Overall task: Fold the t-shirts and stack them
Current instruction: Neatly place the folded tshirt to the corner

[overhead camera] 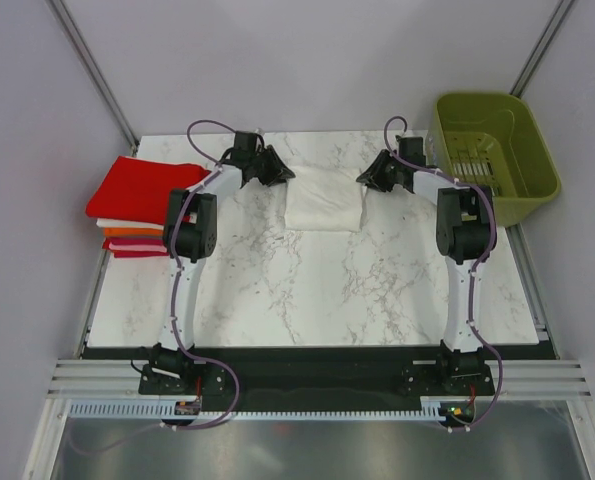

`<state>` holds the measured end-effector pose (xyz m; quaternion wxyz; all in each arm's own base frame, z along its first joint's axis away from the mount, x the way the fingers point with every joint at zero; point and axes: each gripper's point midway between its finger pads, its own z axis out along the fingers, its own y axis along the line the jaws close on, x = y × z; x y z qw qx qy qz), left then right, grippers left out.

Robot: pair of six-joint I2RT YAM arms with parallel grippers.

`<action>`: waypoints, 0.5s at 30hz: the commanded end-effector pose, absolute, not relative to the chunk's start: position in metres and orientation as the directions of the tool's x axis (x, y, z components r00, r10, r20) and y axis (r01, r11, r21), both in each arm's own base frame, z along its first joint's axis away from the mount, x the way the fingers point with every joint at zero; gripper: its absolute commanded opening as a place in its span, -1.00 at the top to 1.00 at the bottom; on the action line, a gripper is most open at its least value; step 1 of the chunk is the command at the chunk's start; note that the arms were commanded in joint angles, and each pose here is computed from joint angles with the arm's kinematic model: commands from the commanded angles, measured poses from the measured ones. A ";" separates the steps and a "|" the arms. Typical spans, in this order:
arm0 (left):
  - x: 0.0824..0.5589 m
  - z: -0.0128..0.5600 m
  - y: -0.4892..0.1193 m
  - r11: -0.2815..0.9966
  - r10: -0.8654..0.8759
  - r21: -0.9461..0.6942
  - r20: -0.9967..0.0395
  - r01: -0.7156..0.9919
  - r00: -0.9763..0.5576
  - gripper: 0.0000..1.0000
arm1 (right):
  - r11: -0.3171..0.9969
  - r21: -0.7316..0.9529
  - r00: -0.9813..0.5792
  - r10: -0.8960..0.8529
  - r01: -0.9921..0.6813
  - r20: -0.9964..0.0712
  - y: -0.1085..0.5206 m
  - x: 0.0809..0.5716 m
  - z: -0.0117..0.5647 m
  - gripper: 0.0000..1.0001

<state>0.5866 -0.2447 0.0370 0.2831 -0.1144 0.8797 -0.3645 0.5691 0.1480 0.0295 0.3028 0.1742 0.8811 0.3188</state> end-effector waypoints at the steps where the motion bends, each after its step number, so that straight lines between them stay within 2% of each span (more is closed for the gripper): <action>1: 0.595 0.032 -0.254 0.716 -0.412 -0.698 -0.443 0.018 -0.796 0.49 | 0.765 0.629 -0.775 0.479 0.140 -0.411 0.151 0.568 0.000 0.31; 3: 0.595 0.033 -0.258 0.717 -0.403 -0.696 -0.455 0.035 -0.794 0.70 | 0.763 0.636 -0.769 0.473 0.114 -0.430 0.158 0.573 0.006 0.59; 4: 0.595 0.037 -0.259 0.717 -0.401 -0.696 -0.462 0.043 -0.791 0.92 | 0.762 0.639 -0.764 0.472 0.102 -0.441 0.160 0.575 0.011 0.79; 6: 0.594 0.041 -0.260 0.720 -0.395 -0.692 -0.472 0.054 -0.788 0.95 | 0.760 0.645 -0.747 0.471 0.075 -0.469 0.163 0.580 0.024 0.97; 11: 0.591 0.082 -0.252 0.744 -0.384 -0.661 -0.542 0.097 -0.747 0.95 | 0.763 0.647 -0.698 0.459 -0.006 -0.549 0.163 0.582 0.077 1.00; 15: 0.576 0.145 -0.244 0.756 -0.371 -0.635 -0.615 0.158 -0.696 0.95 | 0.742 0.664 -0.659 0.454 -0.093 -0.599 0.169 0.571 0.132 1.00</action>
